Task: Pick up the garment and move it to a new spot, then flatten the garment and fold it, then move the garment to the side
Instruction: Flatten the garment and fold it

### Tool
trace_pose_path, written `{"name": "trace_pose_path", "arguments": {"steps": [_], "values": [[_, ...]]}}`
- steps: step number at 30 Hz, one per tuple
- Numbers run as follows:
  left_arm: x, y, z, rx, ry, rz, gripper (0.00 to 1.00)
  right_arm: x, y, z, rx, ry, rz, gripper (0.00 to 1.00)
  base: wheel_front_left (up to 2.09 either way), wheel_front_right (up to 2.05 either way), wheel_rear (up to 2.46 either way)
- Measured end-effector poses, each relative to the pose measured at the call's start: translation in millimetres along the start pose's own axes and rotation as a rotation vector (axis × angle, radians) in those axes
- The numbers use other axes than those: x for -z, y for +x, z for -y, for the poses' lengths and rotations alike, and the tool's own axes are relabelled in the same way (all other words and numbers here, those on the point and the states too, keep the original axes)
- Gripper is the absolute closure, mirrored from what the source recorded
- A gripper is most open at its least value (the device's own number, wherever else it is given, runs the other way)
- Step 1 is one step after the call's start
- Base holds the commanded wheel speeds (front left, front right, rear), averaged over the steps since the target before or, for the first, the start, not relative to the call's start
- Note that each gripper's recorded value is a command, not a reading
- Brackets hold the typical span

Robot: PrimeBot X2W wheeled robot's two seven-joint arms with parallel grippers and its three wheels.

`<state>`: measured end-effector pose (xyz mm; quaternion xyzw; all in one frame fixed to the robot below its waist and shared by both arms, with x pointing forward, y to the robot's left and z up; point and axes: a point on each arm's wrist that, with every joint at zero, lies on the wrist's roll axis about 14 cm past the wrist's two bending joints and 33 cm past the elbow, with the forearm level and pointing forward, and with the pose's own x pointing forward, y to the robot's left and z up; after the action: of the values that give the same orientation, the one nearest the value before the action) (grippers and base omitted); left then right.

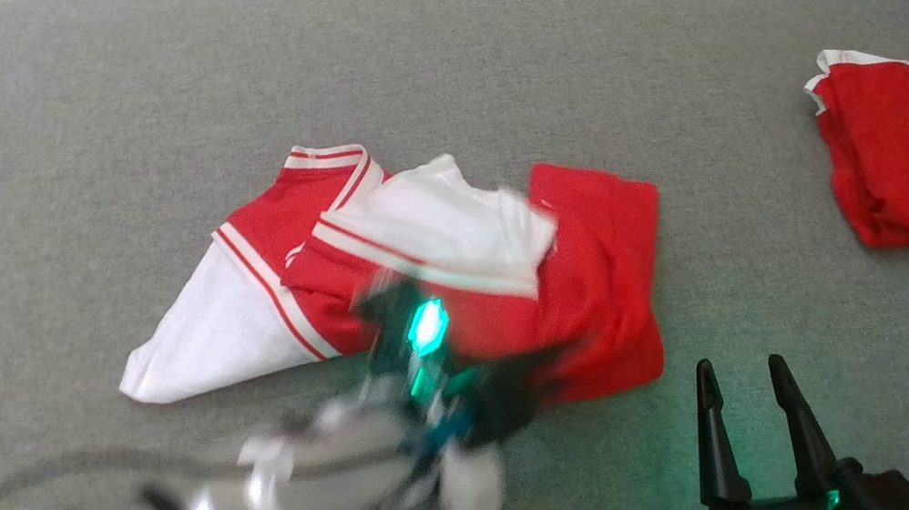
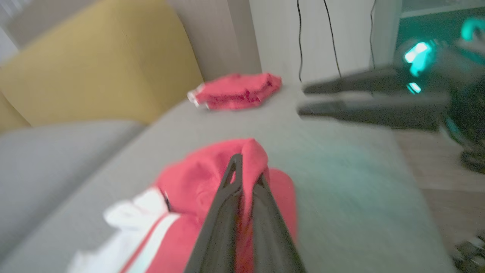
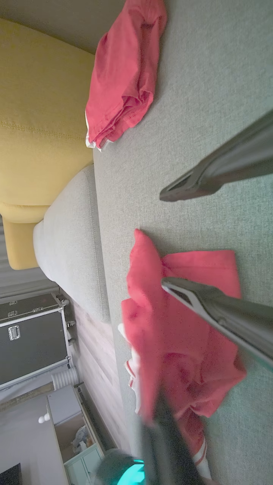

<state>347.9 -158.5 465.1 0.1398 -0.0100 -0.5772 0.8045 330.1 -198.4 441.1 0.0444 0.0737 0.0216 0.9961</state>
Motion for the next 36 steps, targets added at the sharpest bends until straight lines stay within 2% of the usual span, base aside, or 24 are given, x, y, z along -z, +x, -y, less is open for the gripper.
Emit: {"name": "trace_pose_path", "arguments": {"steps": [2,4,8,11,16,19,22,28,36], "values": [[31,-14,29,0.048,-0.106,-0.075,0.0,1,1,-1,-0.001,0.001,-0.003,0.0,0.0,0.0,0.0],[39,-22,51,0.094,-0.183,-0.095,0.0,1,2,-1,-0.003,0.001,-0.003,0.0,0.0,0.0,0.0],[25,-20,55,0.098,-0.242,-0.07,0.0,0,4,1,0.0,0.0,0.001,0.0,0.0,0.0,0.0],[12,-15,21,0.021,-0.231,-0.039,0.0,-2,6,-1,-0.007,0.002,0.007,0.0,0.0,0.0,0.0],[-13,-21,-89,-0.12,-0.082,-0.039,0.0,1,8,-6,-0.015,0.012,-0.001,0.0,0.0,0.0,0.0],[-8,-31,-135,-0.166,-0.076,-0.112,0.0,5,9,-8,-0.021,0.014,-0.013,0.0,0.0,0.0,0.0],[14,-30,-142,-0.142,-0.117,-0.233,0.0,6,11,-9,-0.022,0.013,-0.022,0.0,0.0,0.0,0.0],[55,-24,-124,-0.019,-0.184,-0.463,0.0,5,18,1,0.006,0.01,-0.023,0.0,0.0,0.0,0.0],[92,-28,-152,-0.049,-0.197,-0.619,0.0,10,16,10,0.047,0.02,-0.041,0.0,0.0,0.0,0.0]]}}
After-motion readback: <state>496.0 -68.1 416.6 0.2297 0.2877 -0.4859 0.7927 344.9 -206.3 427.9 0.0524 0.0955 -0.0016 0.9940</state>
